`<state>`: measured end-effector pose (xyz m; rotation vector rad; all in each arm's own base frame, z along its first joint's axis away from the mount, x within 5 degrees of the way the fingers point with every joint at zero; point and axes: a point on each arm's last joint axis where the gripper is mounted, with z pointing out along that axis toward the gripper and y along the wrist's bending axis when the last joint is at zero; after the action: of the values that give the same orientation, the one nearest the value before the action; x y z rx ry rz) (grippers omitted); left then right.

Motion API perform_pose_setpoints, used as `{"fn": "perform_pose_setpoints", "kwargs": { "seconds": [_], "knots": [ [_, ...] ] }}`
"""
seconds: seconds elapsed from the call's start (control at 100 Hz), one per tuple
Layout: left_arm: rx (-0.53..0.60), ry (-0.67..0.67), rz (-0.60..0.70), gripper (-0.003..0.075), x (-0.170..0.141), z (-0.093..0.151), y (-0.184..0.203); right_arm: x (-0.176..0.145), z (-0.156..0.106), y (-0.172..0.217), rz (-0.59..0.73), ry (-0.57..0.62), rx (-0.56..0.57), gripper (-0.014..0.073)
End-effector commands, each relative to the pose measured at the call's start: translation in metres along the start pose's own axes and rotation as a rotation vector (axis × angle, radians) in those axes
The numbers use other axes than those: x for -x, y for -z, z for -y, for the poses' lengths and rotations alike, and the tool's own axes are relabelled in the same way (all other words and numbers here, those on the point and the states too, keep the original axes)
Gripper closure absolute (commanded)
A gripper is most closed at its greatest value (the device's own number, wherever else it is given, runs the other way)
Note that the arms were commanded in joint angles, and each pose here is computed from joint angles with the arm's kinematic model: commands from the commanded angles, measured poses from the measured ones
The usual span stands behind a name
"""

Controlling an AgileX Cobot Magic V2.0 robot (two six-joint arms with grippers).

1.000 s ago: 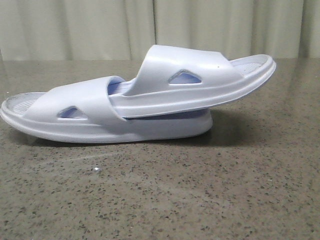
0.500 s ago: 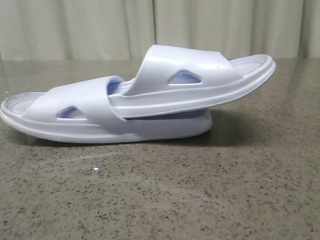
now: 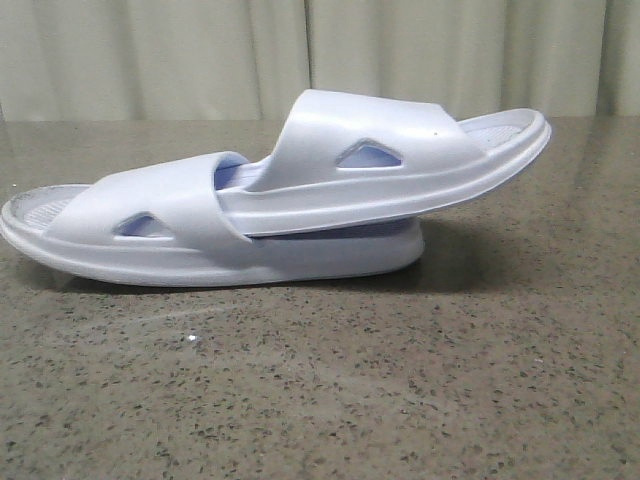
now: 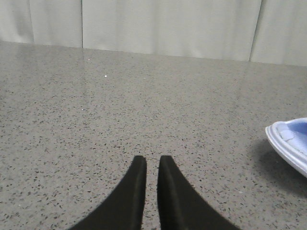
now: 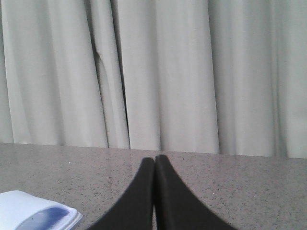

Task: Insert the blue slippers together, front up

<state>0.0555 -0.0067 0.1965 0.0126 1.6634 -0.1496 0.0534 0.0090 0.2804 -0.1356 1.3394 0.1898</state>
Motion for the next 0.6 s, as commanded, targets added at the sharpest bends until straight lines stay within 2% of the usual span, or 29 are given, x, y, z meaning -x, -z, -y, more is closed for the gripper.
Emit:
{"fn": "perform_pose_setpoints", "kwargs": {
  "seconds": [0.0, 0.4, 0.59],
  "knots": [
    [-0.01, 0.019, 0.104, 0.0704, 0.006, 0.0002, 0.0022, 0.0094, 0.0029, -0.0008, 0.035, 0.026, -0.031, 0.0702],
    [-0.01, 0.019, 0.104, 0.0704, 0.006, 0.0002, 0.0022, 0.0095, 0.0032, -0.0008, 0.036, 0.025, -0.034, 0.0702],
    [-0.01, 0.019, 0.104, 0.0704, 0.006, 0.0002, 0.0022, 0.0075, 0.0021, -0.0009, 0.021, -0.034, -0.022, 0.0702]
  ]
}}
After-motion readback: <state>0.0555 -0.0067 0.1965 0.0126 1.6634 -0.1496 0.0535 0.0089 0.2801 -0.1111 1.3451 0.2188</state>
